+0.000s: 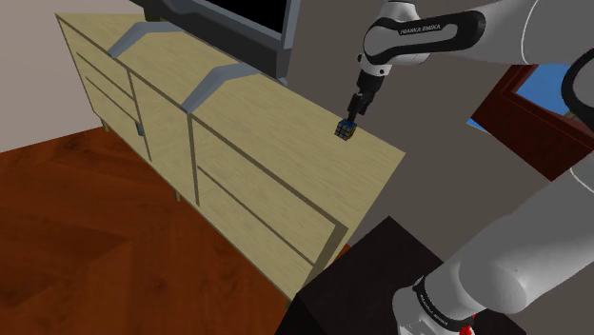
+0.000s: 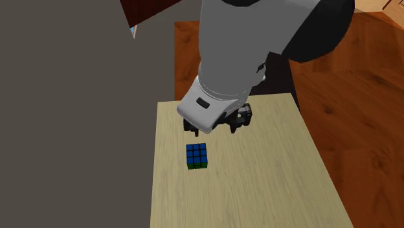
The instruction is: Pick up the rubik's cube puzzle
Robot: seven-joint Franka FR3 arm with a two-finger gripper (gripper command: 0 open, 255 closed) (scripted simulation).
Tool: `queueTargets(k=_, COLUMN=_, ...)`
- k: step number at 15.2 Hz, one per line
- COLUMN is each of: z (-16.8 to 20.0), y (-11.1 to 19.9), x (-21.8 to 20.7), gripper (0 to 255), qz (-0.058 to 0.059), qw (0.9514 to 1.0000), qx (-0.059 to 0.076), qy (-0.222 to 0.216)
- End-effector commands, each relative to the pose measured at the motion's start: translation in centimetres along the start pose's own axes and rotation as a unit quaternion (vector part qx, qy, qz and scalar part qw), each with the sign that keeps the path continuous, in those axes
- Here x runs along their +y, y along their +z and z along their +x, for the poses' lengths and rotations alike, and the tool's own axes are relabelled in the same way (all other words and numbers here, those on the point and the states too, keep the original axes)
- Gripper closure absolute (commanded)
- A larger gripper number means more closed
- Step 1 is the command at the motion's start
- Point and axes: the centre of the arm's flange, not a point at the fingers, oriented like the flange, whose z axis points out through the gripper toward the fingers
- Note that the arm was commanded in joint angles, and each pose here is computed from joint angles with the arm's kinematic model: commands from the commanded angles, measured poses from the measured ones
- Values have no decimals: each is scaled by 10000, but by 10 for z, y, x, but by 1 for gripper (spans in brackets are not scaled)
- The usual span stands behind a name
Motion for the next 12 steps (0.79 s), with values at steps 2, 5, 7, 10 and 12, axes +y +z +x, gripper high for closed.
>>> queueTargets(k=2, z=23, y=24, x=26, gripper=0, qz=80, qw=9999, qx=-87, qy=3)
queueTargets(k=5, z=43, y=49, x=54, gripper=0, qz=160, qw=9997, qx=-171, qy=9)
queueTargets(k=7, z=45, y=56, x=55, gripper=0, qz=163, qw=9997, qx=-175, qy=9)
queueTargets(k=10, z=45, y=72, x=55, gripper=0, qz=163, qw=9997, qx=-175, qy=9)
queueTargets(k=12, z=45, y=82, x=54, gripper=0, qz=163, qw=9997, qx=-175, qy=9)
